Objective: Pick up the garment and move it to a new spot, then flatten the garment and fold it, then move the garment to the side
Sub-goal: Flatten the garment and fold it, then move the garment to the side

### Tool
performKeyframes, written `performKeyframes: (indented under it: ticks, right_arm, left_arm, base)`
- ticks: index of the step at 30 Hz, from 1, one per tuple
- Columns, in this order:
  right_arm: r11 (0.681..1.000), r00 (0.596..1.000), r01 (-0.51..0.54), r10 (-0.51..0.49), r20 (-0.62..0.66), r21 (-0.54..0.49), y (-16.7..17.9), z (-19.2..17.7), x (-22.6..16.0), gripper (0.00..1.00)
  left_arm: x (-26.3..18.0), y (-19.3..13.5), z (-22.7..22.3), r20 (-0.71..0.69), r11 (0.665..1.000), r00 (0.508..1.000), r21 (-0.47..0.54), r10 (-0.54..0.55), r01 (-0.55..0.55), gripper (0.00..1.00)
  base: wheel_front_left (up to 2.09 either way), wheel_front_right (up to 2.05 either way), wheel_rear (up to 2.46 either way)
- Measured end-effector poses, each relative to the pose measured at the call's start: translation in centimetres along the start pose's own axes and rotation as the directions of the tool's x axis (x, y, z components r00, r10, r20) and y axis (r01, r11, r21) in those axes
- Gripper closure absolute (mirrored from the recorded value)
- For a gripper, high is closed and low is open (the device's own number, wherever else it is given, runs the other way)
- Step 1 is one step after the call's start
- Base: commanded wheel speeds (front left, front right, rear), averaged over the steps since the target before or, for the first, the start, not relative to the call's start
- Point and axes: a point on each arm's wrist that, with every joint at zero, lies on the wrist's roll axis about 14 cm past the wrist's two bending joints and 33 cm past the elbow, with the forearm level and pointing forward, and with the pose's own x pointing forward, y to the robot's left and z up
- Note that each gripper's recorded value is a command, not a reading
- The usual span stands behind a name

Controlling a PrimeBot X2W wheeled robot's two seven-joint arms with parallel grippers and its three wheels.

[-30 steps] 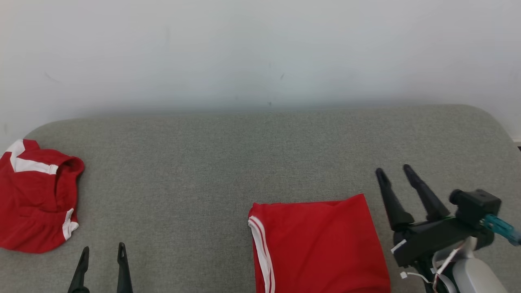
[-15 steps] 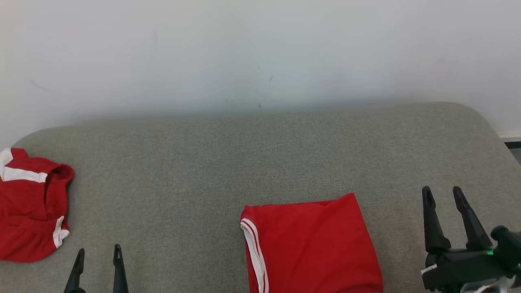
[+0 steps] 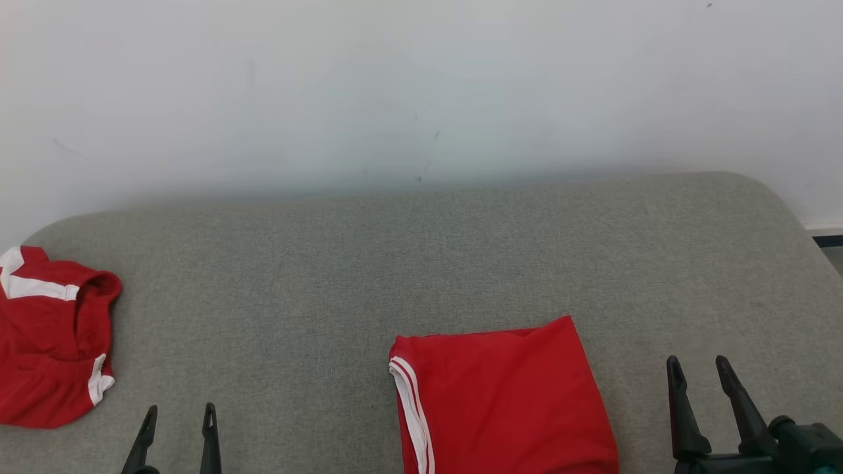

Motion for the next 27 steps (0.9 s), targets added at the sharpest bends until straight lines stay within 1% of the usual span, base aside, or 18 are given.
performKeyframes:
  ticks: [5,10,18,24,27]
  right_arm:
    - [1.0,0.999,0.003,-0.003,-0.036,0.004,0.2,-1.4,-0.4,0.0]
    - [1.0,0.998,-0.012,0.011,-0.056,-0.019,0.6,-2.1,-0.5,0.0]
    - [0.999,0.997,-0.033,0.03,-0.07,-0.031,1.0,-2.6,-0.4,0.0]
    - [0.999,0.997,-0.036,0.034,-0.072,-0.027,1.2,-2.7,-0.4,0.0]
    - [0.999,0.997,-0.034,0.032,-0.07,-0.026,1.2,-2.7,-0.3,0.0]
  left_arm:
    - [-0.2,-0.2,-0.3,-0.011,1.0,1.0,0.003,-0.013,0.013,0.0]
    - [-0.5,-0.1,-0.5,-0.018,1.0,1.0,0.003,-0.02,0.02,0.0]
    - [-0.7,1.2,-0.2,-0.007,0.999,0.999,0.015,0.032,-0.032,0.0]
    - [-0.7,2.3,0.5,0.019,0.997,0.997,-0.003,0.074,-0.073,0.0]
    - [-0.7,2.1,0.9,0.032,0.998,0.998,-0.027,0.057,-0.056,0.0]
  base:
    - [0.0,0.0,0.0]
    - [0.0,0.0,0.0]
    - [0.0,0.0,0.0]
    - [0.0,0.0,0.0]
    - [0.0,0.0,0.0]
